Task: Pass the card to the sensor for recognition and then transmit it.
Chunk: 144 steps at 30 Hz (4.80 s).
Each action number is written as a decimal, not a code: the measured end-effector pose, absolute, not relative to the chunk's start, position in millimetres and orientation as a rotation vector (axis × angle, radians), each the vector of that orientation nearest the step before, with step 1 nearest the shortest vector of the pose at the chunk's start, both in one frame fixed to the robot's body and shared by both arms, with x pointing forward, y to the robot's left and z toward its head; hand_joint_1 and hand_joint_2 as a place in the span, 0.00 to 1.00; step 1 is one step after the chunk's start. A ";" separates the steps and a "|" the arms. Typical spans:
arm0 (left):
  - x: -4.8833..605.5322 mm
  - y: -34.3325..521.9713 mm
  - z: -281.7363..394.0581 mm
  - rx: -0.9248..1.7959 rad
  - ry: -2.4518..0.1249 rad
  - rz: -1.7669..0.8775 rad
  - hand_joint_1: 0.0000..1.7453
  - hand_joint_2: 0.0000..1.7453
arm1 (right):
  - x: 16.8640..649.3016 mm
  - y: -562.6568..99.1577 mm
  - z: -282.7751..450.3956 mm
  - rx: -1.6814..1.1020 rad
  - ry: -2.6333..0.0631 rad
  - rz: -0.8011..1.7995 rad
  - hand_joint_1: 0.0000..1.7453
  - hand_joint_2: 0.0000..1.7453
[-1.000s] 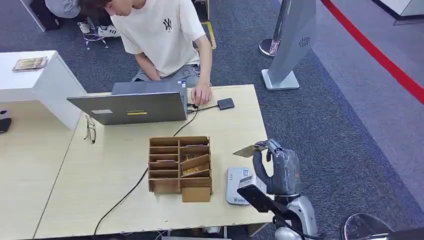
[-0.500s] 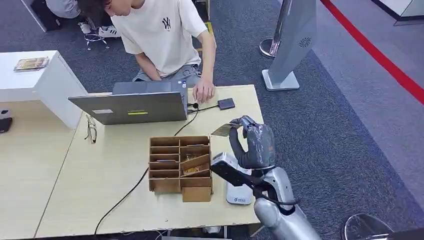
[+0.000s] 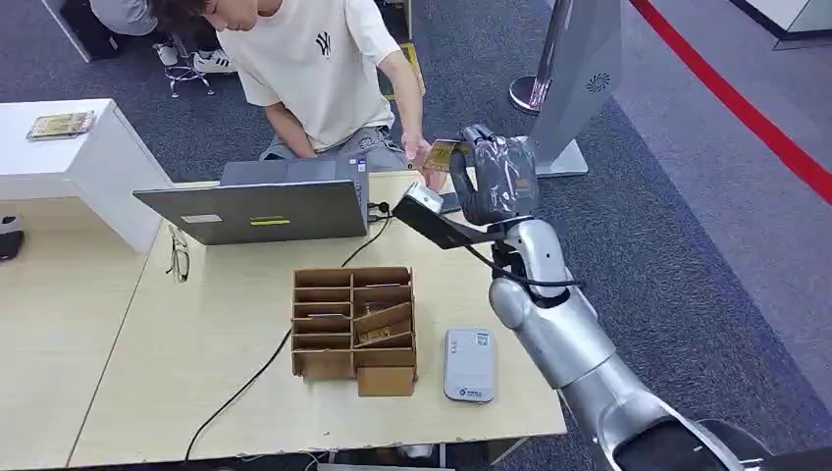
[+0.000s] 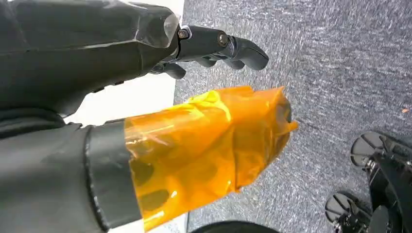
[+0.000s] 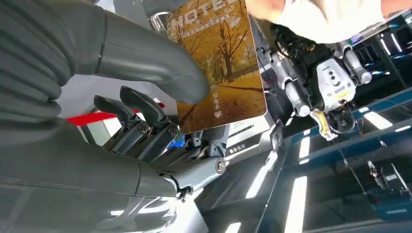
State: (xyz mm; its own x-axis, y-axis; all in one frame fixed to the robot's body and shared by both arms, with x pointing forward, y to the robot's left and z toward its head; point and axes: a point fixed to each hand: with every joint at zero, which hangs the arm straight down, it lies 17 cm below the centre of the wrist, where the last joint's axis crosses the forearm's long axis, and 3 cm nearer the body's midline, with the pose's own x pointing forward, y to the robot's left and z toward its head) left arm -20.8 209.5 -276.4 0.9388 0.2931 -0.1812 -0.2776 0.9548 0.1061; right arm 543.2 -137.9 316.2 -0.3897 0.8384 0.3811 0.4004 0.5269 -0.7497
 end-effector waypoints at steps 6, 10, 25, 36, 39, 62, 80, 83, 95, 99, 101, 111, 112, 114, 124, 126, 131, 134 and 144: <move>-20.7 216.3 -277.1 0.089 0.194 0.270 0.00 0.00 | 560.3 -145.4 321.5 -1.110 -1.944 0.763 1.00 1.00; -19.9 227.0 -278.1 0.104 0.189 0.236 0.00 0.00 | 582.9 -156.3 317.8 -1.254 -1.855 0.852 1.00 1.00; -16.2 248.3 -279.7 0.130 0.179 0.197 0.00 0.00 | 611.9 -173.3 258.6 -1.484 -1.572 1.165 1.00 1.00; -15.7 249.6 -279.9 0.127 0.177 0.196 0.00 0.00 | 615.4 -179.2 211.4 -1.435 -1.410 1.317 0.00 1.00; -15.2 249.6 -279.9 0.126 0.177 0.196 0.00 0.00 | 615.1 -179.4 206.3 -1.431 -1.397 1.332 0.00 1.00; -5.5 193.9 -274.4 0.051 0.152 0.320 0.00 0.00 | 492.4 -165.8 197.9 -0.628 -1.907 0.259 0.00 1.00; -6.3 193.6 -274.6 0.068 0.144 0.405 0.00 0.00 | 414.3 -135.0 198.4 -0.337 -1.951 0.140 0.00 1.00; -5.9 193.4 -274.6 0.068 0.143 0.414 0.00 0.00 | 403.4 -116.8 198.7 -0.261 -1.953 0.167 0.00 1.00; -6.8 197.3 -275.0 0.089 0.145 0.428 0.00 0.00 | 373.7 -66.0 193.9 -0.069 -1.950 0.278 0.00 1.00; -7.0 197.4 -275.3 0.094 0.146 0.429 0.00 0.00 | 364.0 -51.1 193.8 -0.015 -1.954 0.323 0.00 1.00; -7.1 196.7 -275.4 0.096 0.146 0.428 0.00 0.00 | 359.0 -43.0 191.4 0.013 -1.949 0.355 0.00 1.00; -8.7 194.6 -275.7 0.094 0.155 0.424 0.00 0.00 | 343.1 -12.4 185.7 0.009 -1.956 0.530 0.00 1.00; -8.8 194.1 -275.7 0.093 0.157 0.424 0.00 0.00 | 342.4 -11.0 185.5 -0.004 -1.960 0.546 0.00 1.00; -9.0 194.8 -275.8 0.094 0.157 0.423 0.00 0.00 | 341.8 -8.8 184.7 -0.028 -1.962 0.570 0.14 1.00; -9.9 195.8 -276.1 0.096 0.162 0.420 0.00 0.00 | 345.3 -9.7 180.9 -0.144 -1.965 0.633 0.78 1.00; -10.5 198.4 -276.4 0.100 0.164 0.416 0.00 0.00 | 349.2 -13.7 175.8 -0.280 -1.958 0.694 0.42 1.00; -11.0 202.1 -276.9 0.106 0.165 0.411 0.00 0.00 | 352.9 -16.1 172.5 -0.355 -1.950 0.732 0.08 1.00; -11.5 202.9 -276.9 0.106 0.168 0.404 0.00 0.00 | 356.0 -16.8 172.1 -0.428 -1.948 0.778 0.17 1.00; -11.6 212.4 -278.2 0.107 0.165 0.374 0.00 0.00 | 373.3 -9.9 173.8 -0.644 -1.925 0.945 0.33 1.00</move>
